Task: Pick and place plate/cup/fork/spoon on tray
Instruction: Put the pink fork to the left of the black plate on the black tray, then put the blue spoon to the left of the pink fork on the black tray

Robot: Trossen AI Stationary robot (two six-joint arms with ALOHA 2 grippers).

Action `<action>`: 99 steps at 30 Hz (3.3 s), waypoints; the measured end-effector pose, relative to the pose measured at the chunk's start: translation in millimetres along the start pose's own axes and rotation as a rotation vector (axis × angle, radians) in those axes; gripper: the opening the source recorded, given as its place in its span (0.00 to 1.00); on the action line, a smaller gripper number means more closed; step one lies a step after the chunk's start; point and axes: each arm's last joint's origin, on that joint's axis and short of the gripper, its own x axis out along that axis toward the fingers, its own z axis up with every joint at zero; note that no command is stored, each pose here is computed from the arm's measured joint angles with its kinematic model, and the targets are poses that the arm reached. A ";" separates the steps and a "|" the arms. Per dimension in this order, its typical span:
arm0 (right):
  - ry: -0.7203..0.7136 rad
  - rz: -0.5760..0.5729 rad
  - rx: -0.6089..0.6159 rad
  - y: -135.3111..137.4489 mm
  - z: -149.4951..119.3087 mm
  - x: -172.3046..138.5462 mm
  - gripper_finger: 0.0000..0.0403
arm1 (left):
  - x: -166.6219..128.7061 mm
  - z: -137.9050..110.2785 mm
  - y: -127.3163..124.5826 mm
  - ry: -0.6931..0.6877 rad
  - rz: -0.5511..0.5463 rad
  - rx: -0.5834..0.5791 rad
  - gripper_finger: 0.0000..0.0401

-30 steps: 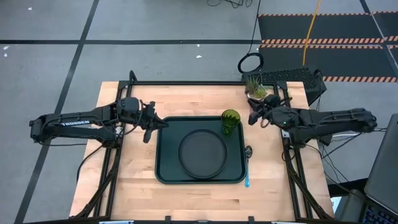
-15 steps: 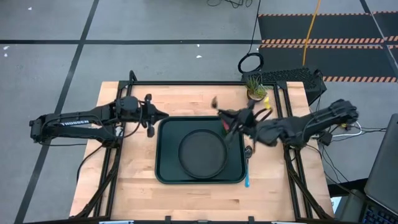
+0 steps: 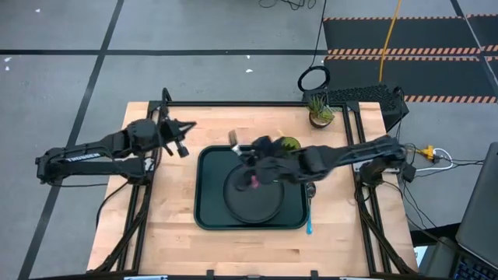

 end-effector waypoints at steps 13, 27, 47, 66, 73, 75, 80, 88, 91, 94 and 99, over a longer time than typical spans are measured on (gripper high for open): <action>0.297 -0.018 0.341 5.9 -46.5 78.7 0.04 | -28.0 8.2 22.9 -0.148 0.182 0.021 0.05; 0.292 -0.019 0.413 6.7 -85.0 145.4 0.04 | -27.0 8.0 26.4 -0.187 0.263 -0.019 0.05; 0.195 0.015 0.384 5.7 -123.5 197.0 0.04 | -59.6 5.0 34.0 -0.316 0.262 -0.142 0.05; 0.299 0.056 0.449 2.0 -137.5 198.9 0.05 | -59.5 5.0 34.0 -0.315 0.261 -0.138 0.05; 0.327 0.118 0.524 -8.6 -159.4 205.9 0.05 | -59.4 5.0 33.9 -0.314 0.261 -0.137 0.05; 0.318 0.141 0.533 -9.7 -161.3 207.3 0.05 | -59.4 4.9 33.9 -0.314 0.261 -0.136 0.05; 0.321 0.135 0.521 -12.0 -163.3 207.8 0.05 | -59.4 4.9 33.9 -0.314 0.261 -0.136 0.05; 0.321 0.136 0.501 -12.3 -163.6 207.8 0.12 | -59.4 5.0 33.9 -0.315 0.260 -0.143 0.05; 0.323 0.139 0.499 -12.0 -163.7 207.7 0.15 | -59.4 5.0 33.9 -0.317 0.258 -0.155 0.05; 0.322 0.140 0.490 -12.0 -163.7 207.7 0.17 | -59.4 5.1 33.8 -0.320 0.253 -0.155 0.05; 0.322 0.142 0.482 -12.0 -163.7 207.7 0.20 | -59.6 5.9 33.4 -0.335 0.235 -0.153 0.05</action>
